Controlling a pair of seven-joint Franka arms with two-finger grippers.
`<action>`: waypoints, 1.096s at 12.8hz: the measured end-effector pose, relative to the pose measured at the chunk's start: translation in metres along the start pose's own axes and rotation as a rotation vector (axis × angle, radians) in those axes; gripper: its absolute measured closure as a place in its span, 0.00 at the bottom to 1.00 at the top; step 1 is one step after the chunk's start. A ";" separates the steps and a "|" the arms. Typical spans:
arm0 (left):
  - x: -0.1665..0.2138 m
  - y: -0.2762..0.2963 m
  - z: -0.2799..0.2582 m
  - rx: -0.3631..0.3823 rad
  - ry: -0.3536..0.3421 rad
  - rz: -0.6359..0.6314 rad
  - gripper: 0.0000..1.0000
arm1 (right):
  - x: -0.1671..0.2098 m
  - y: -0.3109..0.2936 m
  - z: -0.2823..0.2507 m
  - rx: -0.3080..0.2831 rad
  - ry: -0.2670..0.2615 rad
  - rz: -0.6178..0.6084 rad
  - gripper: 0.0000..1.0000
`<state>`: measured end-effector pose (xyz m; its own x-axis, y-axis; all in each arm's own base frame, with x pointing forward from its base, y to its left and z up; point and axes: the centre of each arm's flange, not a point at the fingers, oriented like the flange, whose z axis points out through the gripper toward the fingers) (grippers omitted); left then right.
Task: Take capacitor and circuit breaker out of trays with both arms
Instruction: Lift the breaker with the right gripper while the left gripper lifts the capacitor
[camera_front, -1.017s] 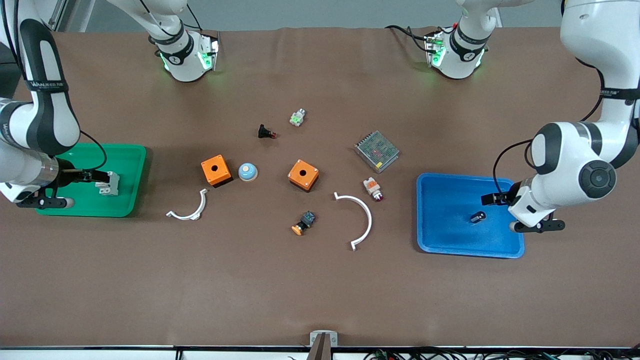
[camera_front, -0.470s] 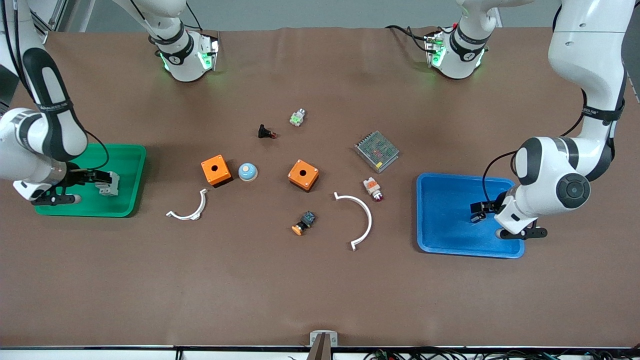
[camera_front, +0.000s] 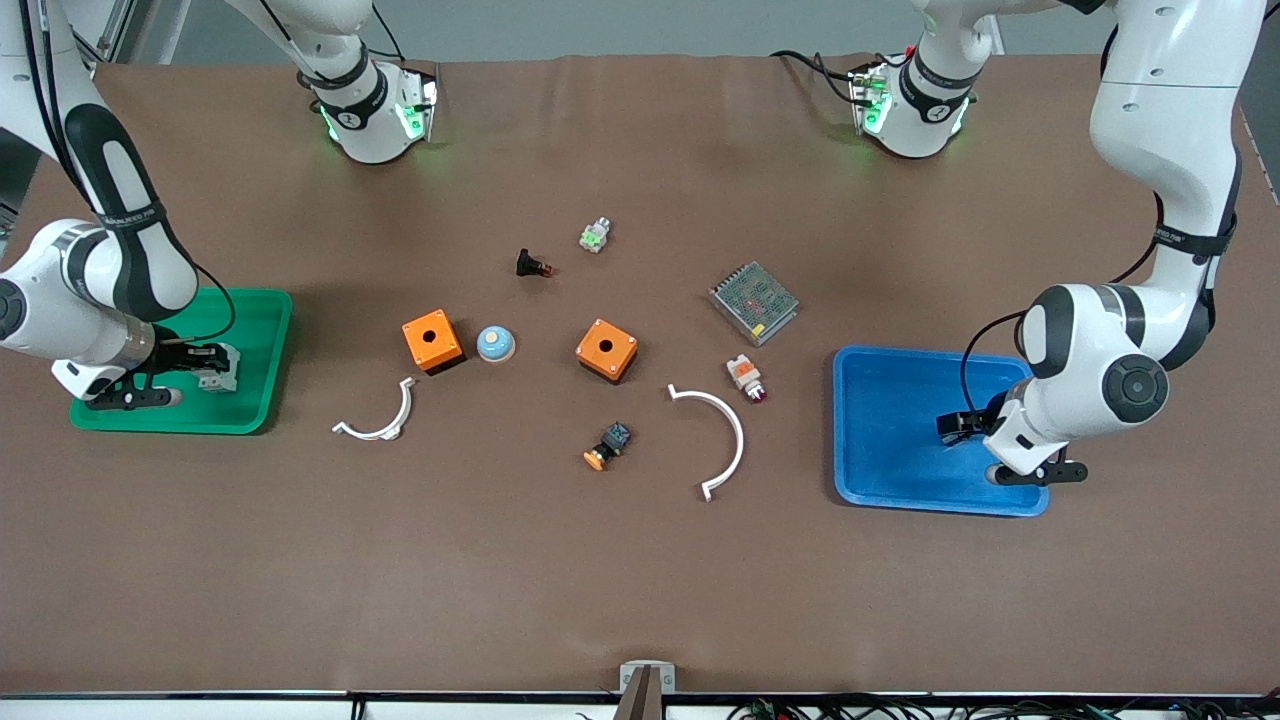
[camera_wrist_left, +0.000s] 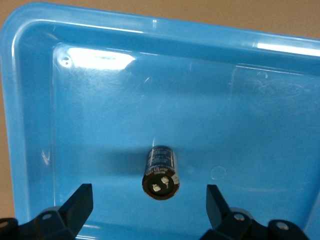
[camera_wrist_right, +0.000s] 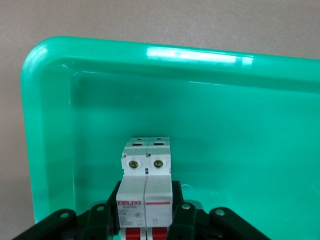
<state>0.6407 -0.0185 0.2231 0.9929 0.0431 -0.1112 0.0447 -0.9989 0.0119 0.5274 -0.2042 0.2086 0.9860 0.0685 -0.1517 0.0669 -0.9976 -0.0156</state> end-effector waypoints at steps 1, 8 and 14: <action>0.000 0.000 0.002 0.000 -0.002 0.000 0.00 | 0.004 -0.003 -0.006 0.006 -0.013 -0.005 0.60; 0.004 0.000 0.030 -0.006 0.009 -0.001 0.12 | 0.075 -0.105 -0.126 0.027 -0.030 0.253 0.60; 0.004 0.001 0.032 -0.006 0.008 0.001 0.67 | 0.140 -0.240 -0.092 0.033 -0.029 0.545 0.60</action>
<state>0.6416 -0.0200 0.1910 0.9937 0.0427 -0.1035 0.0448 -0.9988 0.0182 0.6636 0.0444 0.2823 0.8719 -0.4578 -0.1736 -0.4579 -0.8880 0.0423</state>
